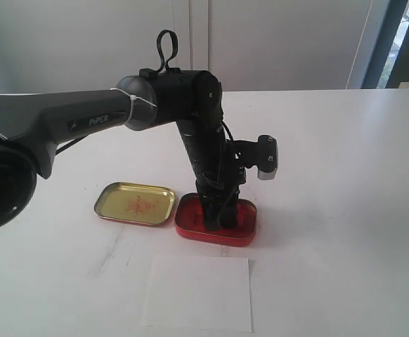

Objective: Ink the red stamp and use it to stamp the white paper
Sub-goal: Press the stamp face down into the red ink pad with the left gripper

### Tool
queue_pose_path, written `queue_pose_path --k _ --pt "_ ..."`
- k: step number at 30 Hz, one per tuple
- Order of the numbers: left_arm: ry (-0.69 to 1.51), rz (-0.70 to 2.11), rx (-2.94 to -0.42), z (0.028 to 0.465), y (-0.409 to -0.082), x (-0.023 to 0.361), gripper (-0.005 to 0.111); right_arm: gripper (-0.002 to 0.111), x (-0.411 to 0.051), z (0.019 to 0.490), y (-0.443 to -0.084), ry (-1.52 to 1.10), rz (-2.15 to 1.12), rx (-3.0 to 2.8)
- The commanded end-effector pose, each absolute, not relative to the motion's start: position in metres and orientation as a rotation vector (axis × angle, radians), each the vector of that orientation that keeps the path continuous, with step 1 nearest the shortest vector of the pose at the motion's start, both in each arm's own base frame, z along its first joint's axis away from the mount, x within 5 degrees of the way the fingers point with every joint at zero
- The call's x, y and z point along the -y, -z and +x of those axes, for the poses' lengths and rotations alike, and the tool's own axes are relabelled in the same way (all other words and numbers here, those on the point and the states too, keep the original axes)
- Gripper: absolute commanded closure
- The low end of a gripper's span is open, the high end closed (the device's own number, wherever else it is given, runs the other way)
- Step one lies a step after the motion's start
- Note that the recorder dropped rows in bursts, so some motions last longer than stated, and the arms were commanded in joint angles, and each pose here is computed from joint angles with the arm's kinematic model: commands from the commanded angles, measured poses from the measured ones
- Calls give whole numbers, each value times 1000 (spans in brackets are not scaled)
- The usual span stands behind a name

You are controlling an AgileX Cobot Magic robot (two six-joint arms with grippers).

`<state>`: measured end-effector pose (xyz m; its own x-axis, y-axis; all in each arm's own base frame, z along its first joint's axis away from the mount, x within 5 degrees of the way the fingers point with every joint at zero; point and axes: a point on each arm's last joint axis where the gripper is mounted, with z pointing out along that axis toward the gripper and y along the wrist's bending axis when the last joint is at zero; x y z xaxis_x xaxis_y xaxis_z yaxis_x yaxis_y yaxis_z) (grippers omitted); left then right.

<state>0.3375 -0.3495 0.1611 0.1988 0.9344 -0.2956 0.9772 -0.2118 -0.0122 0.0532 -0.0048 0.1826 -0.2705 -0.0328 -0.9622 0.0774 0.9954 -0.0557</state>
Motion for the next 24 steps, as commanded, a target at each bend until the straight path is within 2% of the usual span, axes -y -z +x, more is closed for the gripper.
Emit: queue_pose_path --k 1,24 --pt "324 2401 -1922 335 -120 344 107 108 5 53 -182 117 30 -1827" --pt "304 2341 -1871 334 -168 344 107 108 5 53 -182 117 30 -1827"
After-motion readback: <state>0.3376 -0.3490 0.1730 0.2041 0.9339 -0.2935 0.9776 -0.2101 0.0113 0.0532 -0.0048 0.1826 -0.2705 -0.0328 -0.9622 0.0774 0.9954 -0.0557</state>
